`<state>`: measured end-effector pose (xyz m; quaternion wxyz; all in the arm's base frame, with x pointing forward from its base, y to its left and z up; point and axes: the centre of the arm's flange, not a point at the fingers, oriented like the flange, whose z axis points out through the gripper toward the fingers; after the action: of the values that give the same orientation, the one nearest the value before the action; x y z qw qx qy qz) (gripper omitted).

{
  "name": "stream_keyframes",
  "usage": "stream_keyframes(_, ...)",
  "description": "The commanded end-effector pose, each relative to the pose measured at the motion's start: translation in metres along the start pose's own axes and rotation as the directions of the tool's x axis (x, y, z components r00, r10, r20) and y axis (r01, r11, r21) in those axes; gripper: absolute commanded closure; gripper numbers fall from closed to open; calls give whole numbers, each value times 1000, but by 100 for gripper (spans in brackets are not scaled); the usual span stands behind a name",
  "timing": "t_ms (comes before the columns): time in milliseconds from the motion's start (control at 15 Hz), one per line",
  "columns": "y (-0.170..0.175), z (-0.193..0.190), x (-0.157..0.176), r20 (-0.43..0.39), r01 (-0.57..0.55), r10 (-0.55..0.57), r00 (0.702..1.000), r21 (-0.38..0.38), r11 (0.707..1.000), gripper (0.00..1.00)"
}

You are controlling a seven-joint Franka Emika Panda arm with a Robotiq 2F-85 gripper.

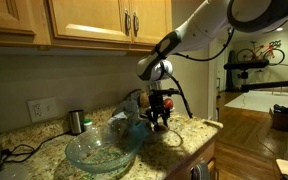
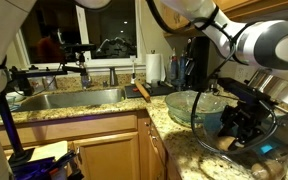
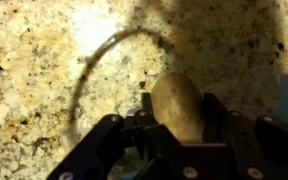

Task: Remove one potato from the plastic bag and put it in the glass bowl

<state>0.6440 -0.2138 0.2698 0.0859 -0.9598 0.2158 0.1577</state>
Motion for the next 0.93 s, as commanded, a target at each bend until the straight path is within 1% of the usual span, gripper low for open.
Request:
stream_keyframes(0, 3, -18, -41, -32, 12, -13, 999, -43, 999, 71)
stream_keyframes(267, 4, -40, -56, -86, 46, -51, 995, -58, 997, 71)
stream_keyframes(533, 3, -63, -67, -152, 86, -95, 984, -61, 994, 71)
stream_keyframes(867, -8, -82, -72, -176, 196, -204, 963, -64, 979, 71)
